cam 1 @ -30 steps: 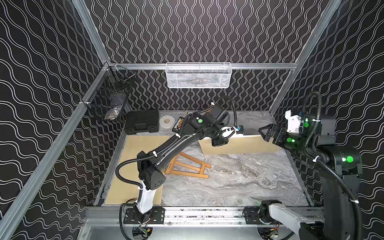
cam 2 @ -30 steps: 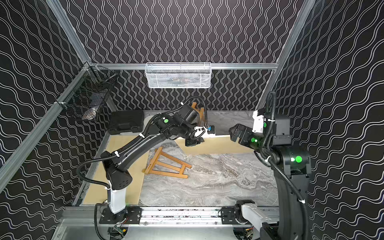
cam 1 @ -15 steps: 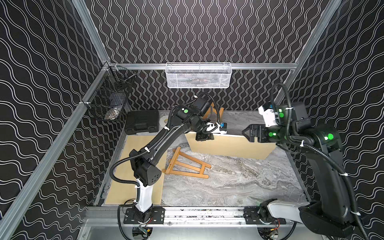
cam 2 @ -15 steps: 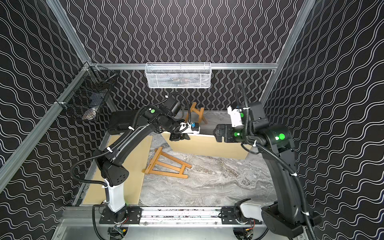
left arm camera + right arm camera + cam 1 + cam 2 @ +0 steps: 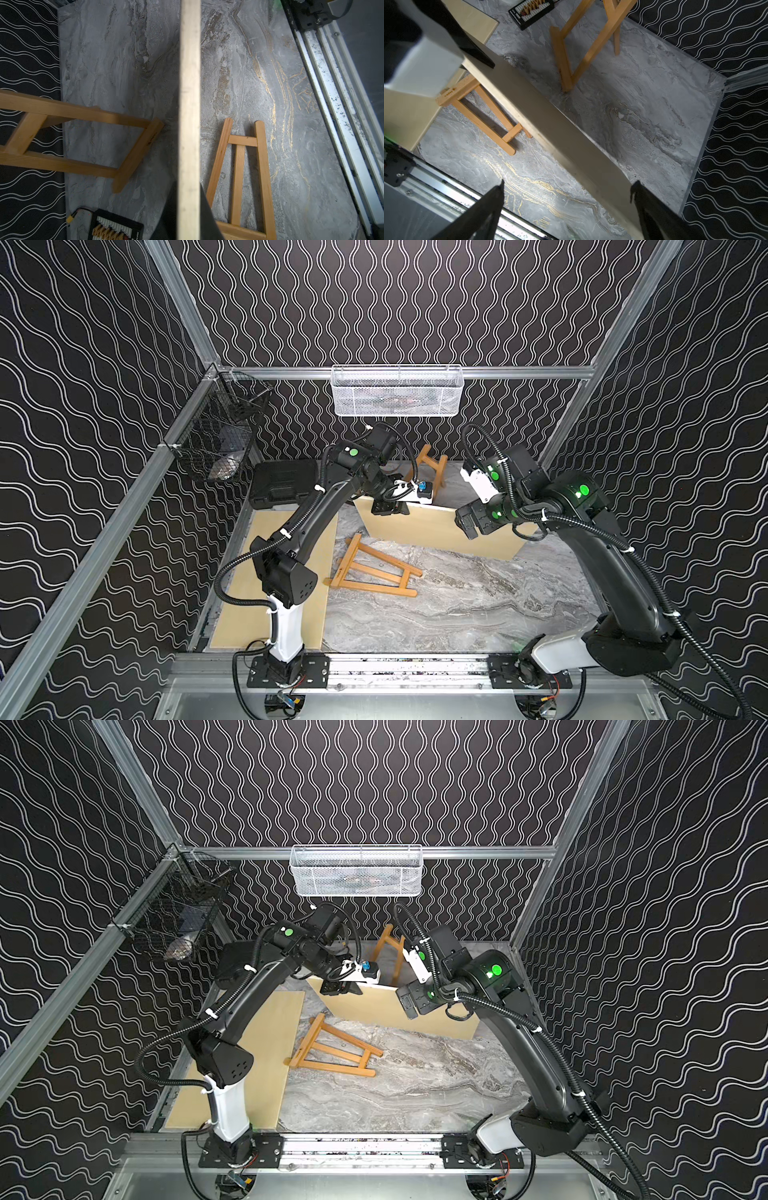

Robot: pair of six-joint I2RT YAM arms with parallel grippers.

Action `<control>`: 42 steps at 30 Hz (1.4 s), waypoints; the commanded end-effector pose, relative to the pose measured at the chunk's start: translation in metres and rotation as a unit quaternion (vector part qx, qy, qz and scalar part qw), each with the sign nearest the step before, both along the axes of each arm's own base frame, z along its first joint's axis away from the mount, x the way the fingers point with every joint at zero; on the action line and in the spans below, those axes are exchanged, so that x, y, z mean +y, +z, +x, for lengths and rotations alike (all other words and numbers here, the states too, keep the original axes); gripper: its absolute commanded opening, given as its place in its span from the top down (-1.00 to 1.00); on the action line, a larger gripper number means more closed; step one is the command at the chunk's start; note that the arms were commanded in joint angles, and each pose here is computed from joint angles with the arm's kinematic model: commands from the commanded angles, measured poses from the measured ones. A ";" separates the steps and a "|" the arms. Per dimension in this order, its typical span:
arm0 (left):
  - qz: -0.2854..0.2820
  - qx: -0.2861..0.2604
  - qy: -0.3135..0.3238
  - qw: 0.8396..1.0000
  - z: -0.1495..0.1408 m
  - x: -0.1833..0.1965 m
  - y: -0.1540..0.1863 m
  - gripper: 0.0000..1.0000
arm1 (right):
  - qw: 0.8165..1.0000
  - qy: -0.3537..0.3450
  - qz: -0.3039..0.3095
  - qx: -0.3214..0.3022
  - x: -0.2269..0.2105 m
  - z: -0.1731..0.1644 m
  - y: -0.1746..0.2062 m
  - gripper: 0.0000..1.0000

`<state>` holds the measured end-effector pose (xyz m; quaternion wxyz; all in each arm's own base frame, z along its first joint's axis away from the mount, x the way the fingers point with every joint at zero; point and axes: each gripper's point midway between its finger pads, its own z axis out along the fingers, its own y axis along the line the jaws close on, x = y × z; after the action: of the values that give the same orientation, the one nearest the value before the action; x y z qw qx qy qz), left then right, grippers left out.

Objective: Assemble the easel
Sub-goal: Place the drawing board at the center of the board.

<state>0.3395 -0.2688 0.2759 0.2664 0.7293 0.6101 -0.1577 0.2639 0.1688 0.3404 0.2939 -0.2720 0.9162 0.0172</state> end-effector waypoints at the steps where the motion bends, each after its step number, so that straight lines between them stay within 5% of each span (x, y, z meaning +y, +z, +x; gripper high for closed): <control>1: -0.060 0.004 -0.043 0.997 -0.021 -0.010 0.026 1.00 | 0.998 0.043 -0.042 0.013 0.000 -0.002 -0.011 -0.98; 19: -0.059 -0.007 -0.016 0.998 -0.003 0.001 0.020 1.00 | 0.993 0.078 -0.007 0.094 0.028 -0.011 -0.055 -0.31; 29: -0.086 -0.014 -0.008 0.996 0.009 -0.008 0.023 1.00 | 0.990 0.050 0.010 0.128 0.022 -0.017 -0.075 0.30; 42: -0.129 0.006 -0.003 0.992 0.019 -0.024 0.024 0.92 | 0.983 0.035 0.068 0.167 0.026 -0.008 -0.085 0.59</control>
<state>0.3475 -0.2584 0.2626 0.2754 0.7635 0.5669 -0.1408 0.2614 0.1906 0.2596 0.1846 -0.3474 0.9146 0.0938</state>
